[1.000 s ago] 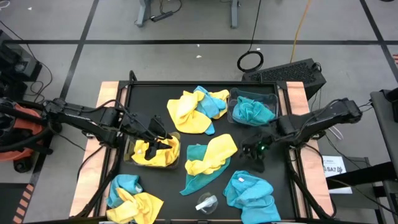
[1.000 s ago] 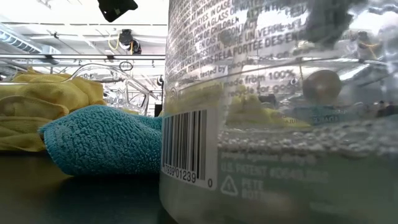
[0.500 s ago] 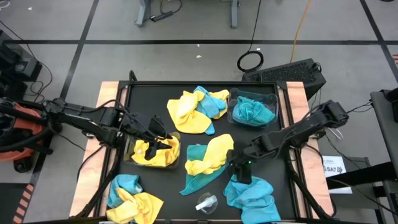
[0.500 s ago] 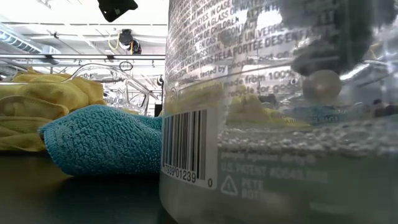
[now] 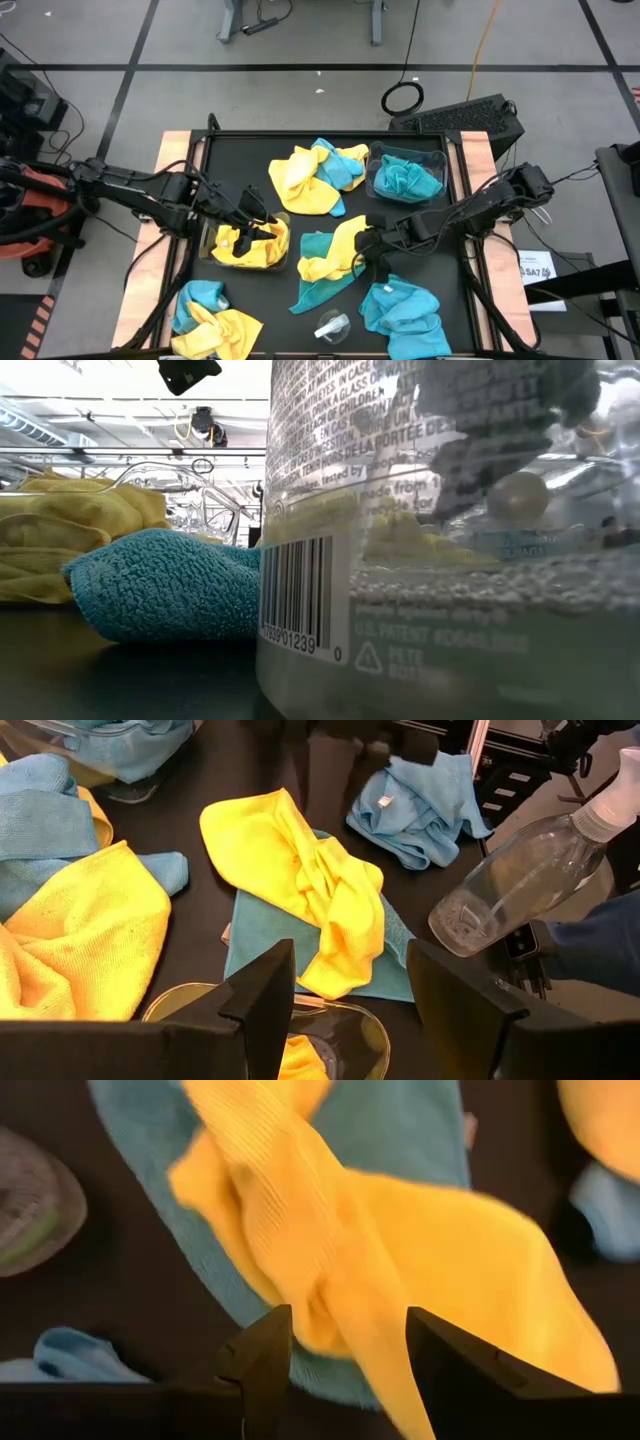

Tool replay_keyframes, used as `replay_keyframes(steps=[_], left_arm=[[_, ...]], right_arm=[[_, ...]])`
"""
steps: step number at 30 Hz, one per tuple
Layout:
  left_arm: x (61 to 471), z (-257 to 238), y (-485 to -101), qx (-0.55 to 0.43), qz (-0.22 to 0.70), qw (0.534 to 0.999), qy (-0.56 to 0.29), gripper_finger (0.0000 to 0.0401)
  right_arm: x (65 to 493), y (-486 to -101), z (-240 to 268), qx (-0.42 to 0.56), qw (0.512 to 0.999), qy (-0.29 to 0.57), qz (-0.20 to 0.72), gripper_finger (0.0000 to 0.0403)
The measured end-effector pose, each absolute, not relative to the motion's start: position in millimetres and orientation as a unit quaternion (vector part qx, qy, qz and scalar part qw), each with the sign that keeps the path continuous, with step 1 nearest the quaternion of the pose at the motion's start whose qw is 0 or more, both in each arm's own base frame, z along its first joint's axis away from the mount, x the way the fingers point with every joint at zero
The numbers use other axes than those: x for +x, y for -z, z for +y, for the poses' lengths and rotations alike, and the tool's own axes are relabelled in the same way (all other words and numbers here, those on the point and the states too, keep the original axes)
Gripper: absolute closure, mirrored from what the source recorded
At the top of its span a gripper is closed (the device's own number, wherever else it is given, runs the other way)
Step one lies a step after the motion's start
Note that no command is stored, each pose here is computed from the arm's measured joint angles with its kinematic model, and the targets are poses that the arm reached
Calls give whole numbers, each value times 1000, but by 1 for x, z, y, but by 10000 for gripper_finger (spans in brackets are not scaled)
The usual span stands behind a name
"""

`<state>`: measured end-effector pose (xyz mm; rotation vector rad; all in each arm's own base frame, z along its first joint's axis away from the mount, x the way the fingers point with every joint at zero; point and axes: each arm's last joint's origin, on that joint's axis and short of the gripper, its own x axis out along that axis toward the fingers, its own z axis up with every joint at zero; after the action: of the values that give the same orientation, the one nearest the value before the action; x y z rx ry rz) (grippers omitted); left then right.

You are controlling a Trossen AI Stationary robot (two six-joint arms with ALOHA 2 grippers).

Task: Sort microfiber towel by color & place in baskets
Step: Put the yellow microfiber towel into the bottom transparent bin

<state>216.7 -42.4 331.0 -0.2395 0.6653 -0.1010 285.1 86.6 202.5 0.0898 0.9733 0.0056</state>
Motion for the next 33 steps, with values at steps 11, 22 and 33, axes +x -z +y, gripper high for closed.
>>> replay_keyframes(steps=[11, 22, 33], left_arm=[[217, -42, -331, -117, 326, 937, 50, 202], [217, -42, -331, -117, 326, 937, 50, 202], [217, -42, -331, -117, 326, 937, 49, 202]], right_arm=[[308, -166, 91, 37, 875, -44, 481, 214], [315, -145, 88, 66, 863, -14, 501, 302], [306, -195, 84, 95, 900, -20, 426, 398]])
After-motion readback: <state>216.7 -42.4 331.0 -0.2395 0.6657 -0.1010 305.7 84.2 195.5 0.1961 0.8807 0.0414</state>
